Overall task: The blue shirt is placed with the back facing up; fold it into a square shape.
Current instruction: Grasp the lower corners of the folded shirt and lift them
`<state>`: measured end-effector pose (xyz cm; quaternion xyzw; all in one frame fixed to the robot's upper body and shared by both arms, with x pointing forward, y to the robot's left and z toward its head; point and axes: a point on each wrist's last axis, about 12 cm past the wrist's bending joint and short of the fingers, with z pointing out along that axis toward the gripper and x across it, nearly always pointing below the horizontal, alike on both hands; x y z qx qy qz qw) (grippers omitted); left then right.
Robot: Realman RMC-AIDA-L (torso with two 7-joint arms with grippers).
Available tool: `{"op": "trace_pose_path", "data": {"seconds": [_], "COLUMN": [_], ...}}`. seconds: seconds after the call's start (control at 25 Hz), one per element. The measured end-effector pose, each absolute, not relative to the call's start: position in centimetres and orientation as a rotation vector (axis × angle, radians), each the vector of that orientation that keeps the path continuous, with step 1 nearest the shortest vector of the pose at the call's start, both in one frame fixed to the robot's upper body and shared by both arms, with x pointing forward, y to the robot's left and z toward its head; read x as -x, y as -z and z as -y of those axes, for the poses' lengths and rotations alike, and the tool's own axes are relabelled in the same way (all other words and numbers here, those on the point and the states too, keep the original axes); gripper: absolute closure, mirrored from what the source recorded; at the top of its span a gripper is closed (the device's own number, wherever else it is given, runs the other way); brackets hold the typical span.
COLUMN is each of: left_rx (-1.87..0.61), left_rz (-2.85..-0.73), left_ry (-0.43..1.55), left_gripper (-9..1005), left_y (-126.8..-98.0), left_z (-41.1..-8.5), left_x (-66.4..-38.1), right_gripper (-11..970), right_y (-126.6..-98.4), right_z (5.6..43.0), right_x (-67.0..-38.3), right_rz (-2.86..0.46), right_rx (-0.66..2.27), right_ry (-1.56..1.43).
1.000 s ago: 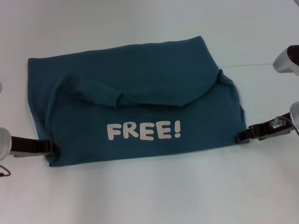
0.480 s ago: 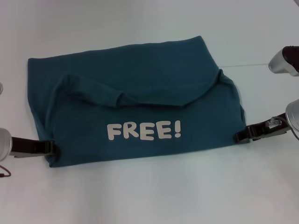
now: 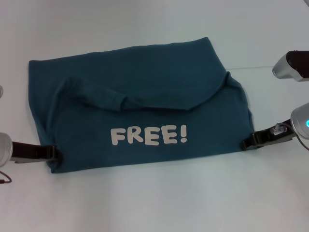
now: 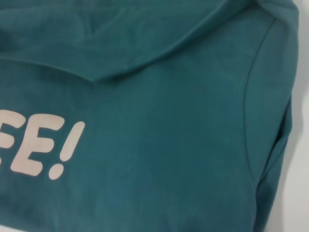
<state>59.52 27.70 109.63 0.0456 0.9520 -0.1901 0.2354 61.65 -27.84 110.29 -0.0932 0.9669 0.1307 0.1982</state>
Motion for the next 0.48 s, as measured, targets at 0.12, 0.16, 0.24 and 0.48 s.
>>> {"op": "trace_pose_path", "data": {"seconds": [0.12, 0.16, 0.24, 0.48], "left_rx": [-0.126, -0.126, -0.126, -0.128], "left_rz": [-2.612, -2.612, -2.612, -2.611], "left_ry": [0.522, 0.522, 0.523, 0.522], "left_gripper": [931, 931, 931, 930], "left_y": [-109.64, -109.64, -109.64, -109.64], "left_z": [-27.68, -27.68, -27.68, -27.68], "left_x": [-59.53, -59.53, -59.52, -59.52], "right_gripper": [479, 499, 538, 655], "right_y": [-110.30, -110.29, -110.28, -110.38], "right_z": [27.84, 27.84, 27.89, 27.78], "right_x": [-61.71, -61.72, -61.75, -61.83], "right_rz": [-2.701, -2.700, -2.698, -2.687], "right_rx": [0.258, 0.257, 0.256, 0.283], "right_ry": [-0.366, -0.366, -0.364, -0.369]}}
